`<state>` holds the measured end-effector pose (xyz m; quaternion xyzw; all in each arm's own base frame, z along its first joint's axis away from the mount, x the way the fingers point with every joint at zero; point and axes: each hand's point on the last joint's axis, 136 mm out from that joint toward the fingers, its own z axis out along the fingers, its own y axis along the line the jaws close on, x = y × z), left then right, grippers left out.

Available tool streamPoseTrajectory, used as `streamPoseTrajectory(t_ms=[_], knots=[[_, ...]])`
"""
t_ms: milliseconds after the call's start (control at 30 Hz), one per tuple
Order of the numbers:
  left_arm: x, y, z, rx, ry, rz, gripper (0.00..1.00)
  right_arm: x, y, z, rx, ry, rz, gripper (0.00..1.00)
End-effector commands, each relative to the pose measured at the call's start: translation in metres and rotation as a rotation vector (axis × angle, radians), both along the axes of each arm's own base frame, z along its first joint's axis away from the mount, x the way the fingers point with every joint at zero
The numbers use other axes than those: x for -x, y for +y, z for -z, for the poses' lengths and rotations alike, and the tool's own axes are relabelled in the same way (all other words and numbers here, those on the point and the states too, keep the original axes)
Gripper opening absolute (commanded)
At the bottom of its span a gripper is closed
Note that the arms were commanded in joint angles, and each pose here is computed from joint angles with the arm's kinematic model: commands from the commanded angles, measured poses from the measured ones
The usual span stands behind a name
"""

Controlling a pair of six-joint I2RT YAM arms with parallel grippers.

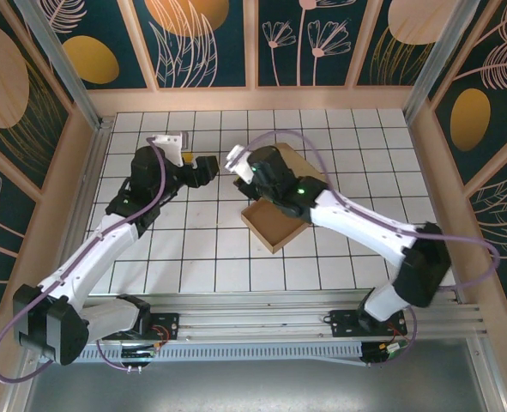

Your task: Fold the paper box

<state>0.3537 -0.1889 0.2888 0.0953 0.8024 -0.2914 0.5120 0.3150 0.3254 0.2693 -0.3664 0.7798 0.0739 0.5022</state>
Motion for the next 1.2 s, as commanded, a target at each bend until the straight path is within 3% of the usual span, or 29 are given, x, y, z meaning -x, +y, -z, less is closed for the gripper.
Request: streamPoseTrajectory(t_ms=[0,133,267,400,767,933,1067,1167], knots=[[0.041,-0.027,-0.01,-0.165,-0.118,0.343,0.87,0.047,-0.051,0.023,-0.538,0.465,0.451,0.48],[0.101,-0.042,0.009,-0.232,-0.18,0.675,0.99,0.109,-0.113,0.081,-0.856,0.764,0.789,0.47],[0.121,-0.045,0.019,-0.236,-0.257,0.738,0.99,0.136,-0.135,0.137,-0.991,0.944,0.988,0.53],[0.123,-0.05,0.026,-0.227,-0.257,0.741,0.99,0.121,-0.134,0.153,-0.919,0.908,1.064,0.64],[0.111,-0.053,0.045,-0.24,-0.161,0.676,0.99,0.047,-0.12,0.194,-0.816,0.812,1.084,0.61],[0.1,-0.049,0.046,-0.241,-0.168,0.603,0.99,0.023,-0.126,0.202,-0.678,0.688,1.04,0.4],[0.08,-0.043,0.045,-0.239,-0.153,0.486,0.99,-0.016,-0.127,0.194,-0.447,0.475,0.865,0.23],[0.055,-0.032,0.048,-0.247,-0.103,0.336,0.99,-0.047,-0.117,0.187,-0.359,0.377,0.72,0.16]])
